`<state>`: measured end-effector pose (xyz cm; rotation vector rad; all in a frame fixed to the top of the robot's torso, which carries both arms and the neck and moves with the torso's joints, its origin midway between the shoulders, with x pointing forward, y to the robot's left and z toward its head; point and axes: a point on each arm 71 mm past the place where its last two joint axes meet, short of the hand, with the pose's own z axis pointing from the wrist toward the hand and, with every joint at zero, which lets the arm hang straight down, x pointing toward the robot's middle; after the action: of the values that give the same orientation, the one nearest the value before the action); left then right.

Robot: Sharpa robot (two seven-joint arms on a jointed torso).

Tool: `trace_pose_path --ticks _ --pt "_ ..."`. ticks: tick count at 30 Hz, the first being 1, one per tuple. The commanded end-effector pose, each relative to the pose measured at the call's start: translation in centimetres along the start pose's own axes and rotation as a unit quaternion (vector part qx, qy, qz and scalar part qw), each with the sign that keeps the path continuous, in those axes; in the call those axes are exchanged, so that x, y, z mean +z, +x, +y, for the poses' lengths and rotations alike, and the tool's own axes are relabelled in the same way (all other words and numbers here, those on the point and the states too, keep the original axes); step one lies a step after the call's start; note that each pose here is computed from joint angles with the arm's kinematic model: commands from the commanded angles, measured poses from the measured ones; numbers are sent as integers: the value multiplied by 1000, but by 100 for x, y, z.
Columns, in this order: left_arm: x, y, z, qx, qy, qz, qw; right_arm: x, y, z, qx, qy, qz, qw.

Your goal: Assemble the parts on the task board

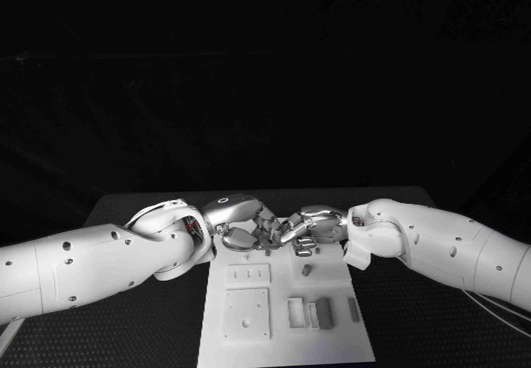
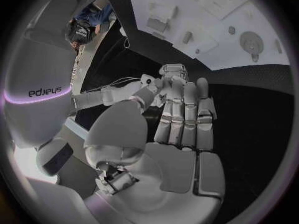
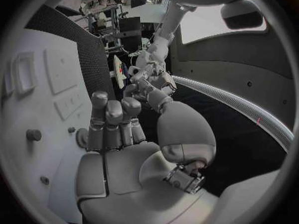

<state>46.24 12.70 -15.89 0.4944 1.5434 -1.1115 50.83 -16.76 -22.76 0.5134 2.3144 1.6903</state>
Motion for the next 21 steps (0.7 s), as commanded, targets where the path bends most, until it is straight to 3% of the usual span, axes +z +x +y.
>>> trace_pose_path --ticks 1,14,18,21 --pt "11 0 -6 -5 -3 0 1000 19 30 16 4 -6 14 1000" --pt "-26 -28 90 -73 -44 -10 996 -12 -51 -8 3 0 -21 1000" --pt "-56 -17 168 -117 -83 -2 990 -73 -128 -12 11 -13 -49 999" --pt "-94 -5 257 -112 -122 15 986 -155 -227 -39 14 -18 -76 997"
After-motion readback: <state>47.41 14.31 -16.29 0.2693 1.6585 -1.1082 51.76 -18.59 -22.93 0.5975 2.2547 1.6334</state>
